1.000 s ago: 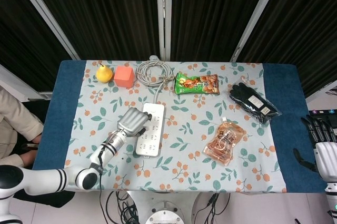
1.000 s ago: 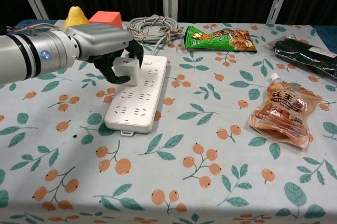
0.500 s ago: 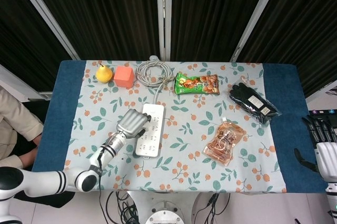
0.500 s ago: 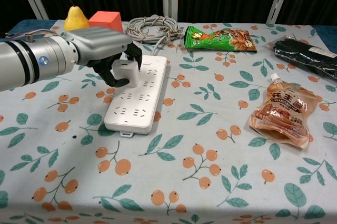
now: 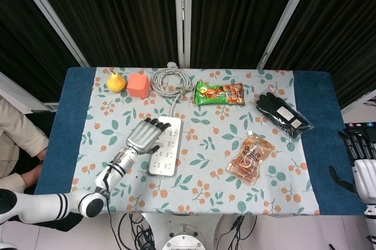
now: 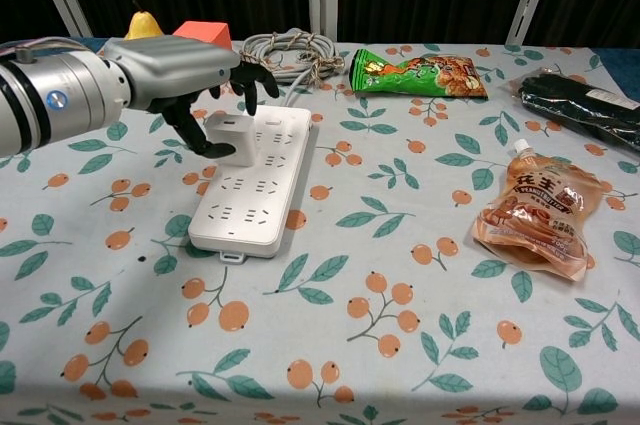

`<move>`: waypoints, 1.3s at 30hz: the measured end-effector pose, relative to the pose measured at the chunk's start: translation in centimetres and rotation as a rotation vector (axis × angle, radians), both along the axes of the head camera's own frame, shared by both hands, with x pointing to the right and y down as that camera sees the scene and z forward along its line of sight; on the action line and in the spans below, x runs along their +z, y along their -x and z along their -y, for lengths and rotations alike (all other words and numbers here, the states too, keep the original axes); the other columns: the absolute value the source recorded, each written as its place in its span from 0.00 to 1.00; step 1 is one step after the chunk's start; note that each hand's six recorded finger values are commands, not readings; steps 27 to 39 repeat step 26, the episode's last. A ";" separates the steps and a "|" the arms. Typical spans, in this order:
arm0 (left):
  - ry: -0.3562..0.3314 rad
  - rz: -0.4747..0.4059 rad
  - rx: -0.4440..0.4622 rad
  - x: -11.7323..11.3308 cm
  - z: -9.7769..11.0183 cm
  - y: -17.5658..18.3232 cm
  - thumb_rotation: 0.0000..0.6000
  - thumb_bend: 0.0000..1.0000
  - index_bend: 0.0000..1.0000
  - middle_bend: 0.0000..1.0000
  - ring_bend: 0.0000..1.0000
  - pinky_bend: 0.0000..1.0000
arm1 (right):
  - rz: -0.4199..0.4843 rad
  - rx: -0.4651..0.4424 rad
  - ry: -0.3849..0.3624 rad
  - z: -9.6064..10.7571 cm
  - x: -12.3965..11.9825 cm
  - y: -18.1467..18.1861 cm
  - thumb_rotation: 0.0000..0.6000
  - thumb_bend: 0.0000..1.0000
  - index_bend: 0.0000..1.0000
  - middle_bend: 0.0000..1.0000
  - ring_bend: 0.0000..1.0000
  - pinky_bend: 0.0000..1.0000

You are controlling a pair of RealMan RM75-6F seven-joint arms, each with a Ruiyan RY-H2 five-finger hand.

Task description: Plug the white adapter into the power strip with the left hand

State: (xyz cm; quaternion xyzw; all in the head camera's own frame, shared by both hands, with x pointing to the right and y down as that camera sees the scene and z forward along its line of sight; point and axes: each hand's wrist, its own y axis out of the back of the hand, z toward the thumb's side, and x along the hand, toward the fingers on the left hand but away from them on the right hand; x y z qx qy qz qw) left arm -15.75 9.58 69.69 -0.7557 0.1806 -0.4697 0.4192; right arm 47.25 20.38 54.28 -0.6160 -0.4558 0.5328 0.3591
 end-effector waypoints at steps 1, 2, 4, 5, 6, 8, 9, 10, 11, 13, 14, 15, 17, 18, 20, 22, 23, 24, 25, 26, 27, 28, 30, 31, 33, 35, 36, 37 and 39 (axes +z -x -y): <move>-0.005 -0.005 -0.007 -0.2 0.1 0.2 1.00 0.27 0.15 0.27 0.19 0.24 | 0.001 -0.001 0.000 0.0 0.0 0.0 1.00 0.28 0.00 0.05 0.00 0.00; -0.013 -0.013 -0.021 -0.6 0.2 0.5 1.00 0.26 0.15 0.27 0.19 0.23 | 0.003 -0.001 0.001 0.0 0.0 0.0 1.00 0.28 0.00 0.05 0.00 0.00; -0.033 -0.027 -0.052 -1.3 0.5 1.3 1.00 0.26 0.15 0.26 0.18 0.21 | 0.007 -0.001 0.007 0.1 0.1 -0.1 1.00 0.28 0.00 0.05 0.00 0.00; -0.051 -0.038 -0.079 -1.8 0.8 2.1 1.00 0.25 0.15 0.26 0.17 0.19 | 0.009 -0.001 0.011 0.1 0.1 -0.2 1.00 0.28 0.00 0.05 0.00 0.00; -0.067 -0.046 -0.103 -2.3 1.1 2.8 1.00 0.25 0.15 0.24 0.15 0.17 | 0.011 -0.001 0.016 0.1 0.1 -0.3 1.00 0.28 0.00 0.05 0.00 0.00; -0.115 -0.062 -0.170 -3.5 1.7 5.1 1.00 0.24 0.15 0.21 0.10 0.13 | 0.018 -0.001 0.028 0.3 0.2 -0.5 1.00 0.29 0.00 0.05 0.00 0.00; -0.139 -0.067 -0.201 -4.1 1.9 6.3 1.00 0.24 0.15 0.20 0.08 0.10 | 0.021 -0.001 0.032 0.4 0.2 -0.6 1.00 0.29 0.00 0.05 0.00 0.00; -0.164 -0.071 -0.234 -4.7 2.1 7.6 1.00 0.24 0.15 0.19 0.06 0.08 | 0.023 -0.002 0.037 0.5 0.1 -0.8 1.00 0.29 0.00 0.05 0.00 0.00; -0.199 -0.076 -0.278 -5.5 2.2 9.4 1.00 0.24 0.15 0.17 0.04 0.06 | 0.024 -0.003 0.038 0.6 0.1 -0.9 1.00 0.28 0.00 0.05 0.00 0.00; -0.252 -0.079 -0.343 -6.7 2.0 12.4 1.00 0.24 0.15 0.16 0.03 0.02 | 0.028 -0.002 0.039 0.9 0.1 -1.1 1.00 0.29 0.00 0.05 0.00 0.00; -0.286 -0.076 -0.383 -7.5 1.6 14.5 1.00 0.24 0.15 0.16 0.03 0.01 | 0.030 -0.001 0.040 0.9 0.1 -1.2 1.00 0.29 0.00 0.05 0.00 0.00; -0.311 -0.069 -0.411 -8.0 1.2 16.0 1.00 0.24 0.15 0.15 0.03 0.00 | 0.031 0.000 0.041 1.0 0.1 -1.2 1.00 0.29 0.00 0.05 0.00 0.00; -0.354 -0.042 -0.467 -9.2 -0.3 19.6 1.00 0.24 0.15 0.15 0.03 0.00 | 0.033 0.000 0.041 1.0 0.2 -1.2 1.00 0.29 0.00 0.05 0.00 0.00; -0.365 -0.028 -0.487 -9.6 -1.0 21.0 1.00 0.24 0.15 0.15 0.03 0.00 | 0.033 -0.001 0.041 1.0 0.2 -1.2 1.00 0.29 0.00 0.05 0.00 0.00; -0.376 0.006 -0.523 -10.4 -3.0 23.8 1.00 0.24 0.15 0.15 0.03 0.00 | 0.031 -0.002 0.039 0.8 0.2 -1.0 1.00 0.29 0.00 0.05 0.00 0.00; -0.373 0.035 -0.542 -11.0 -4.7 25.6 1.00 0.24 0.15 0.15 0.03 0.00 | 0.030 -0.002 0.038 0.6 0.2 -0.9 1.00 0.29 0.00 0.05 0.00 0.00; -0.369 0.052 -0.550 -11.3 -5.9 26.5 1.00 0.24 0.15 0.15 0.03 0.00 | 0.029 -0.001 0.037 0.5 0.2 -0.8 1.00 0.29 0.00 0.05 0.00 0.00; -0.367 0.063 -0.555 -11.6 -6.7 27.0 1.00 0.24 0.15 0.15 0.03 0.00 | 0.028 -0.001 0.037 0.4 0.2 -0.7 1.00 0.29 0.00 0.05 0.00 0.00; -0.366 0.072 -0.559 -11.8 -7.4 27.4 1.00 0.24 0.15 0.15 0.03 0.00 | 0.026 0.000 0.036 0.3 0.3 -0.6 1.00 0.29 0.00 0.05 0.00 0.00; -0.363 0.081 -0.566 -12.1 -8.3 27.8 1.00 0.24 0.15 0.15 0.03 0.00 | 0.023 0.000 0.037 0.2 0.3 -0.5 1.00 0.29 0.00 0.05 0.00 0.00; -0.363 0.081 -0.566 -12.1 -8.3 27.8 1.00 0.24 0.15 0.15 0.03 0.00 | 0.023 0.000 0.037 0.2 0.3 -0.5 1.00 0.29 0.00 0.05 0.00 0.00; -0.363 0.081 -0.566 -12.1 -8.3 27.8 1.00 0.24 0.15 0.15 0.03 0.00 | 0.023 0.000 0.037 0.2 0.3 -0.5 1.00 0.29 0.00 0.05 0.00 0.00; -0.363 0.081 -0.566 -12.1 -8.3 27.8 1.00 0.24 0.15 0.15 0.03 0.00 | 0.023 0.000 0.037 0.2 0.3 -0.5 1.00 0.29 0.00 0.05 0.00 0.00; -0.363 0.081 -0.566 -12.1 -8.3 27.8 1.00 0.24 0.15 0.15 0.03 0.00 | 0.023 0.000 0.037 0.2 0.3 -0.5 1.00 0.29 0.00 0.05 0.00 0.00; -0.363 0.081 -0.566 -12.1 -8.3 27.8 1.00 0.24 0.15 0.15 0.03 0.00 | 0.023 0.000 0.037 0.2 0.3 -0.5 1.00 0.29 0.00 0.05 0.00 0.00; -0.363 0.081 -0.566 -12.1 -8.3 27.8 1.00 0.24 0.15 0.15 0.03 0.00 | 0.023 0.000 0.037 0.2 0.3 -0.5 1.00 0.29 0.00 0.05 0.00 0.00; -0.363 0.081 -0.566 -12.1 -8.3 27.8 1.00 0.24 0.15 0.15 0.03 0.00 | 0.023 0.000 0.037 0.2 0.3 -0.5 1.00 0.29 0.00 0.05 0.00 0.00; -0.363 0.081 -0.566 -12.1 -8.3 27.8 1.00 0.24 0.15 0.15 0.03 0.00 | 0.023 0.000 0.037 0.2 0.3 -0.5 1.00 0.29 0.00 0.05 0.00 0.00; -0.363 0.081 -0.566 -12.1 -8.3 27.8 1.00 0.24 0.15 0.15 0.03 0.00 | 0.023 0.000 0.037 0.2 0.3 -0.5 1.00 0.29 0.00 0.05 0.00 0.00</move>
